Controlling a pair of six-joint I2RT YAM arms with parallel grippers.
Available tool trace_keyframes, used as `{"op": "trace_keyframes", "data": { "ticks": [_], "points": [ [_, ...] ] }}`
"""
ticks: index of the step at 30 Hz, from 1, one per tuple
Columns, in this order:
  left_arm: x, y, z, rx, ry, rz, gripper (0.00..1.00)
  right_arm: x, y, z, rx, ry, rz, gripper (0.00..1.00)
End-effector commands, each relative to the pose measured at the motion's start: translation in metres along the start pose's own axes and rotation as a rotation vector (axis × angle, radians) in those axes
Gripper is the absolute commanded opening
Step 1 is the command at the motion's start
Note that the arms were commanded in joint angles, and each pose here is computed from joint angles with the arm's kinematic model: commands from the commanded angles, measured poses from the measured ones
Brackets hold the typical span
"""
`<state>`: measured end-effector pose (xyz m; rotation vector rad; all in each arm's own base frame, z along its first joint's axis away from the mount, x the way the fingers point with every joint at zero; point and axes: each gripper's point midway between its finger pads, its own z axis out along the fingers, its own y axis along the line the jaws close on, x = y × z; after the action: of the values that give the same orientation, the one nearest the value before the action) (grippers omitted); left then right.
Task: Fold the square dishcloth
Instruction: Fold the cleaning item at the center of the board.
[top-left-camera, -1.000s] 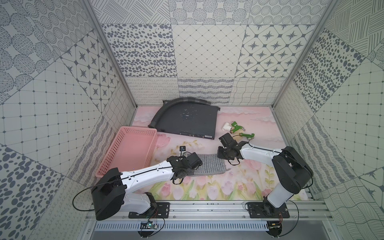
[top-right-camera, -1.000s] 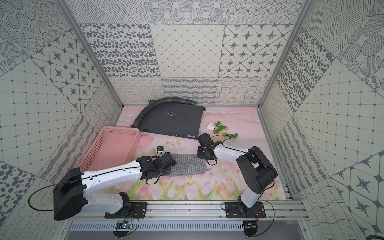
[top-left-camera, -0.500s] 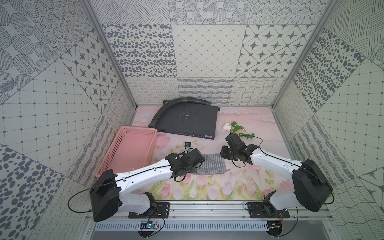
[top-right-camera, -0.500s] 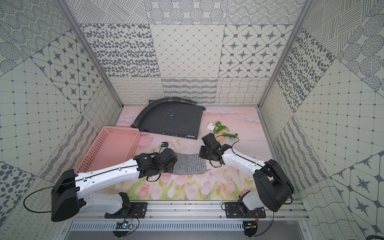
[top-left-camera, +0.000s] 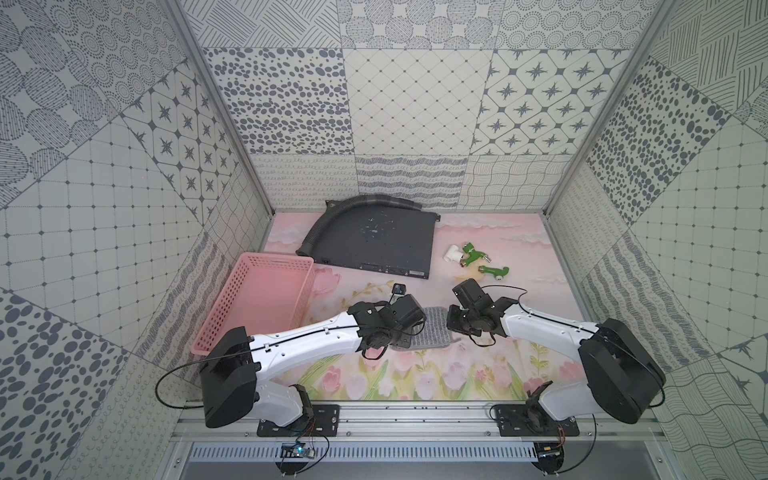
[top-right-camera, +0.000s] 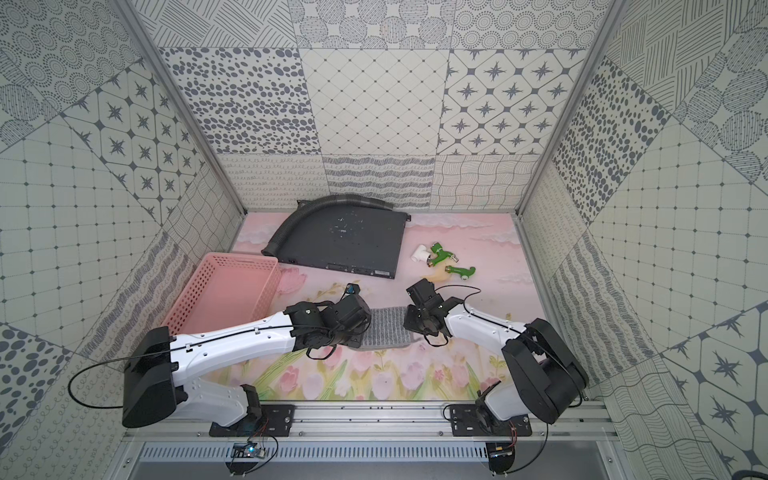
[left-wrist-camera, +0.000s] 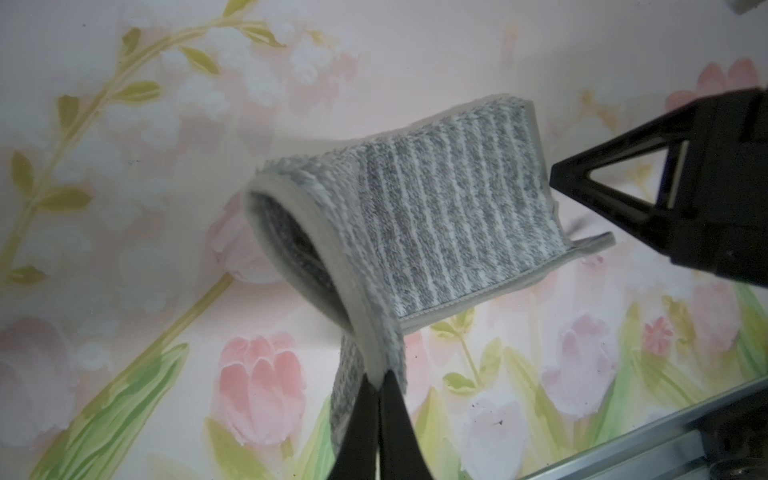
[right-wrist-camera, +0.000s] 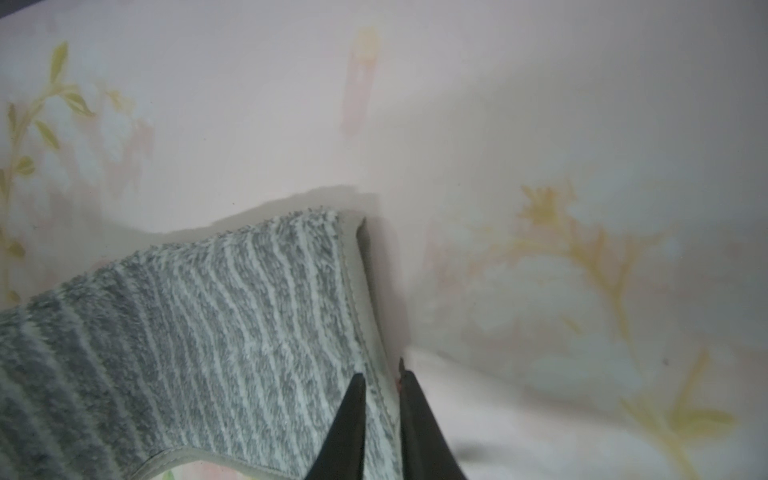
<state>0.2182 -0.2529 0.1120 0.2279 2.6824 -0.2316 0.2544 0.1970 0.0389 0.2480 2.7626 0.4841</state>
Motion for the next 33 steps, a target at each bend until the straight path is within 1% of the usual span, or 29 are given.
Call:
{"op": "trace_keyframes", "data": {
  "ticks": [1,5,12,18,33],
  "points": [
    [0.001,-0.031,0.002,0.105,0.040,0.052,0.00,-0.001,0.002,0.007,-0.023,-0.013,0.005,0.16],
    [-0.003,-0.049,0.008,0.166,0.047,0.043,0.00,0.001,0.002,0.012,-0.037,-0.006,0.011,0.15],
    [-0.012,-0.072,0.022,0.208,0.059,0.030,0.00,0.004,0.003,0.018,-0.057,0.005,0.026,0.14],
    [-0.017,-0.091,0.038,0.257,0.065,-0.015,0.00,0.005,0.002,0.017,-0.066,0.001,0.035,0.13],
    [-0.021,-0.109,0.072,0.294,0.142,-0.100,0.00,0.004,0.001,0.016,-0.084,-0.008,0.053,0.12]
  ]
}}
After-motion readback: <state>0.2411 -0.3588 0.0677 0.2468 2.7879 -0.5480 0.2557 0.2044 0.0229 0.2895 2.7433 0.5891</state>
